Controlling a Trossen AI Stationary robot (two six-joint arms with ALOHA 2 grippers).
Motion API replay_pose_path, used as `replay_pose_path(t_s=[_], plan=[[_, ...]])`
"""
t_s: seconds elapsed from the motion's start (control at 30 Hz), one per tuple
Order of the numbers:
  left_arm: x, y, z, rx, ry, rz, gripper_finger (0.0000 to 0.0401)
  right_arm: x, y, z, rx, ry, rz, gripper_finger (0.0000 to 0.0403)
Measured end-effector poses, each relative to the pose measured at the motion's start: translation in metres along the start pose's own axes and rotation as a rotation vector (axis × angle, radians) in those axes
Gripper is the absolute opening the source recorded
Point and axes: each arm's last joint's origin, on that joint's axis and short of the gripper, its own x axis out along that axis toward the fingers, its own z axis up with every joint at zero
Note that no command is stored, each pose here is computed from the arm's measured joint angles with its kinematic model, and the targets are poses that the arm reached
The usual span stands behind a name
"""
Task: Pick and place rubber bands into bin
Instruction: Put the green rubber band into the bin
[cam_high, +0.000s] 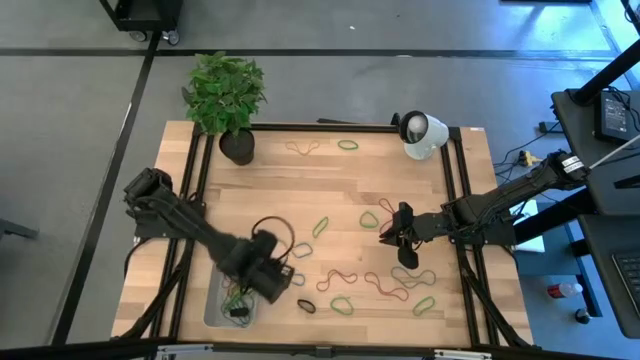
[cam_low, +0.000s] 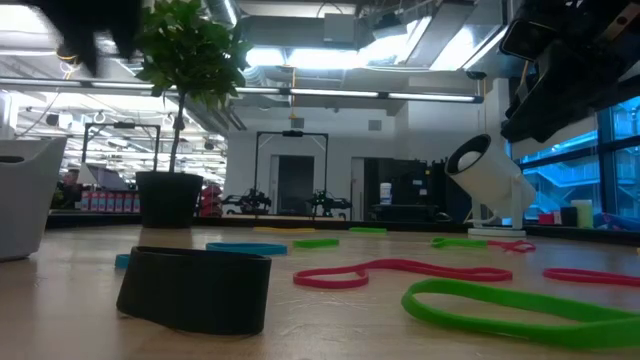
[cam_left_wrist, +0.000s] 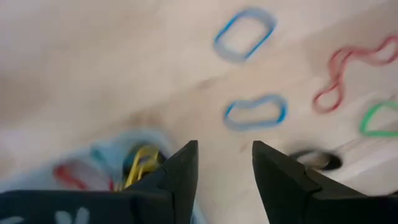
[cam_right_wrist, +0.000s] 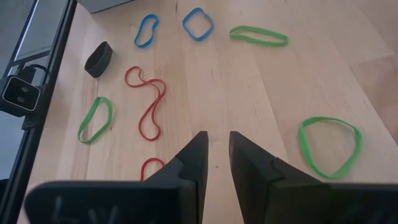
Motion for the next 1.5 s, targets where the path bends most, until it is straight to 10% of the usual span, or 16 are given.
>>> replay_pose_path(t_s=[0.7,1.33,1.5], plan=[[0.07,-0.031,0.188,0.488,-0.18,-0.161,0.0134,0.0,0.0,0.001,0.061,-0.016,-0.008,0.0069],[0.178,-0.043,0.173,0.698,0.03,-0.066,0.0132,0.001,-0.009,0.007,0.241,-0.103,-0.117,0.0069],[0.178,-0.042,0.168,0.634,0.054,-0.031,0.0044,0.001,-0.009,0.007,0.244,-0.104,-0.115,0.0069]])
